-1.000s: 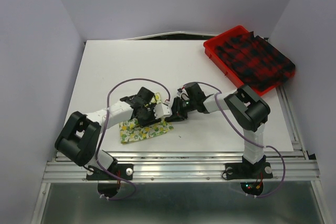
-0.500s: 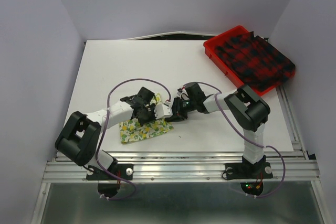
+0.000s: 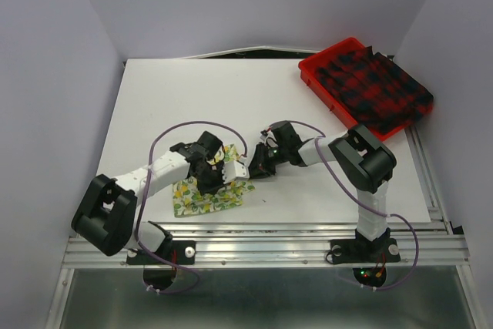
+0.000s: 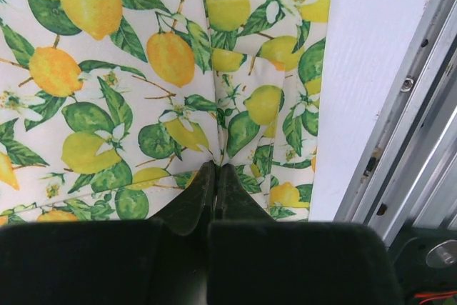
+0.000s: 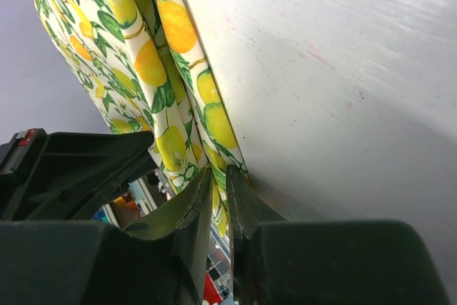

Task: Fold and stack the skirts
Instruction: Fold the skirt

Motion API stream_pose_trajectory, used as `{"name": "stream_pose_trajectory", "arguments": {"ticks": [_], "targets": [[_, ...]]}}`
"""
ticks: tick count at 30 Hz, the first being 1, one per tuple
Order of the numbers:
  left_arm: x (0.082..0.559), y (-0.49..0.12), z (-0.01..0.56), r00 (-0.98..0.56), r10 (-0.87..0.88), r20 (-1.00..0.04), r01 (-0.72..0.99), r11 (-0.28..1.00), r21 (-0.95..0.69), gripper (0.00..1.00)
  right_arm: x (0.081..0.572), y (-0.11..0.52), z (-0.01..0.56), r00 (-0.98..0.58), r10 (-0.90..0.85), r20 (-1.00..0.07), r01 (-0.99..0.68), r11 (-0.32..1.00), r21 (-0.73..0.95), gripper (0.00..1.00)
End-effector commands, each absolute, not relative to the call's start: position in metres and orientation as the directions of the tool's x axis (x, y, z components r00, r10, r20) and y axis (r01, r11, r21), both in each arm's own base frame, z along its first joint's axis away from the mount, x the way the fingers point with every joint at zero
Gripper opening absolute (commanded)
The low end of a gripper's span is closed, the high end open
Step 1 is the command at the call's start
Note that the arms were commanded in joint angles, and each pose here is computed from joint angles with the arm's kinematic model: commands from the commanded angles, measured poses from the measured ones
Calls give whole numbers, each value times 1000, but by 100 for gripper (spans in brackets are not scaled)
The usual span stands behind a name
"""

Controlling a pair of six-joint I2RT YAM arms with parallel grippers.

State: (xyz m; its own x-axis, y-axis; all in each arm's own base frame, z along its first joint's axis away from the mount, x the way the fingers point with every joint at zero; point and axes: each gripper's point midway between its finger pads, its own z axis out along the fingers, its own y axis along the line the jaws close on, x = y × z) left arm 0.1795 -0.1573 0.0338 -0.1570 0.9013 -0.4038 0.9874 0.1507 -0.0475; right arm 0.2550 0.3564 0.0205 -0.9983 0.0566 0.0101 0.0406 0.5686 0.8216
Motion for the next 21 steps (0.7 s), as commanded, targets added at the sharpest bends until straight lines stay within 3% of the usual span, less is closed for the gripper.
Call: {"name": "stream_pose_trajectory", "arguments": {"ticks": [1, 7, 12, 21], "targets": [[169, -161, 44, -153, 891, -427, 988, 129, -84, 0, 258, 343, -7, -995, 102, 12, 75, 646, 760, 19], [186, -175, 53, -188, 863, -468, 982, 176, -71, 0, 259, 348, 4, -999, 34, -39, -9, 620, 784, 22], [214, -174, 53, -295, 821, -488, 953, 288, -92, 0, 257, 351, 35, -996, 4, -92, -73, 575, 815, 22], [247, -171, 55, -368, 782, -503, 926, 358, -120, 0, 245, 349, 45, -994, -63, -91, -111, 551, 827, 24]]}}
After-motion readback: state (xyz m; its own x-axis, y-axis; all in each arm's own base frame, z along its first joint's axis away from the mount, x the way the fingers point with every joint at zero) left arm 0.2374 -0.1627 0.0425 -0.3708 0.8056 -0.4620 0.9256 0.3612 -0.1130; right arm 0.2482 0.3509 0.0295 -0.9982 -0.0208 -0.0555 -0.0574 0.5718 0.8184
